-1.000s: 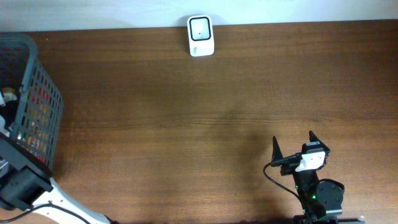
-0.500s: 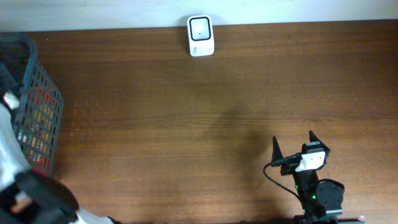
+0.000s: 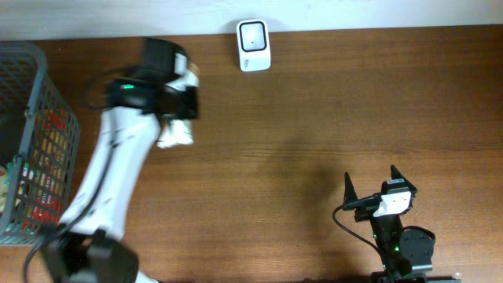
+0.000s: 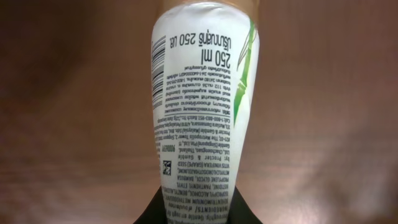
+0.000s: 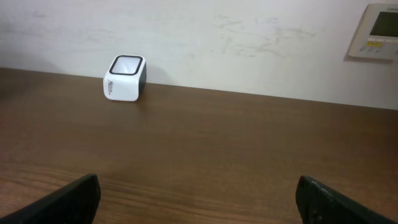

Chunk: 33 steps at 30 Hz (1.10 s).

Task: Scan the item barcode
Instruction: 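Carry the lotion bottle out and set it on the table center, then reach the left gripper into the basket and grasp the green tissue pack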

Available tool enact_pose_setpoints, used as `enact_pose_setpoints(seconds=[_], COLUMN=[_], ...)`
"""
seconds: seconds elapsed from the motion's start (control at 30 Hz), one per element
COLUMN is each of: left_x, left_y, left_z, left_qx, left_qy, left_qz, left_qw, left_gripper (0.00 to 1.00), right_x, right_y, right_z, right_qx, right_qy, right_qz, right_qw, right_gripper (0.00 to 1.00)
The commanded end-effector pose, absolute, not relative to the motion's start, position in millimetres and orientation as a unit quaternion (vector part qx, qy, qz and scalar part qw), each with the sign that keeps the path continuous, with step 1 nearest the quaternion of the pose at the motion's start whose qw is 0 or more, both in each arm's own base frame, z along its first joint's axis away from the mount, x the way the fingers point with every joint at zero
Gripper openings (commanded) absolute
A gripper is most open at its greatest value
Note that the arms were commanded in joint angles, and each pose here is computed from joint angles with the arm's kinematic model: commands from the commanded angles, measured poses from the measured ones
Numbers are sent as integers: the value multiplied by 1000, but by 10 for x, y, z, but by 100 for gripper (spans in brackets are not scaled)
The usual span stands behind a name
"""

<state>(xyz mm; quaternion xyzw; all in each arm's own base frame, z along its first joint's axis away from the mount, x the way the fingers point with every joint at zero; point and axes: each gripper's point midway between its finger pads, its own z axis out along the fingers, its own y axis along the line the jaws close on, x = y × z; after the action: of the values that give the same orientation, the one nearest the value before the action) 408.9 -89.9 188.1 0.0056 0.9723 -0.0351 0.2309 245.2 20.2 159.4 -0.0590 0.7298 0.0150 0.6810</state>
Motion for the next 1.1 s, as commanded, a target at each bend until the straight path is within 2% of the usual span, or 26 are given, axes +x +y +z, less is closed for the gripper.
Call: enact_pose_setpoints(seconds=[0.0, 0.13, 0.27, 0.3, 0.33, 0.4, 0.47, 0.5, 0.57, 0.6, 0.67, 0.7, 0.77, 0.83, 0.87, 0.97, 1.03, 1.07], left_x=[3903, 3574, 3447, 3425, 3398, 3413, 3469, 3525, 3730, 3947, 4489, 4628, 4776, 4674, 4511, 4111, 3794, 3615], left_y=[-1452, -2186, -3123, -3224, -3284, -3290, -3331, -3359, -3332, -3200, -2477, -2141, -1305, -217, 370, 1475, 2092, 2372], left_z=[1233, 656, 409, 389, 350, 349, 418, 511, 822, 1129, 2050, 2414, 3166, 3808, 4005, 4080, 3957, 3864], left_qx=[-22, -32, 60, 69, 77, 82, 131, 160, 176, 166, 112, 91, 44, -56, -113, -235, -352, -398], left_qy=[988, 995, 986, 984, 983, 983, 975, 969, 960, 957, 949, 943, 923, 895, 881, 857, 826, 812], left_qz=[-47, -45, -92, -98, -95, -97, -97, -97, -102, -103, -81, -76, -53, -18, 8, 64, 93, 106], left_qw=[146, 80, 125, 130, 134, 136, 151, 163, 190, 213, 284, 312, 380, 442, 460, 454, 430, 414], left_gripper=[0, 0, 0, 4, 15, 63, 89, 96, 98, 97, 97, 97, 97, 99, 100, 98, 93, 87], right_x=[2455, 2455, 2455, 2455, 2455, 2455, 2455, 2455, 2455, 2455, 2455, 2455, 2455, 2455, 2455, 2455, 2455, 2455], right_y=[175, 175, 176, 175, 175, 175, 175, 175, 175, 175, 175, 175, 175, 175, 175, 175, 175, 175], right_z=[1565, 1565, 1565, 1565, 1565, 1565, 1565, 1565, 1565, 1565, 1565, 1565, 1565, 1565, 1565, 1565, 1565, 1565], right_qx=[-55, -55, -55, -55, -55, -55, -55, -55, -55, -55, -55, -55, -55, -55, -55, -55, -55, -55], right_qy=[731, 731, 731, 731, 731, 731, 731, 731, 731, 731, 731, 731, 731, 731, 731, 731, 731, 731], right_qz=[9, 9, 9, 9, 9, 9, 9, 9, 9, 9, 9, 9, 9, 9, 9, 9, 9, 9], right_qw=[680, 680, 680, 680, 680, 680, 680, 680, 680, 680, 680, 680, 680, 680, 680, 680, 680, 680], right_gripper=[99, 98, 99, 99, 99, 99, 99, 99, 99, 99, 99, 99, 99, 99, 99, 99, 99, 99])
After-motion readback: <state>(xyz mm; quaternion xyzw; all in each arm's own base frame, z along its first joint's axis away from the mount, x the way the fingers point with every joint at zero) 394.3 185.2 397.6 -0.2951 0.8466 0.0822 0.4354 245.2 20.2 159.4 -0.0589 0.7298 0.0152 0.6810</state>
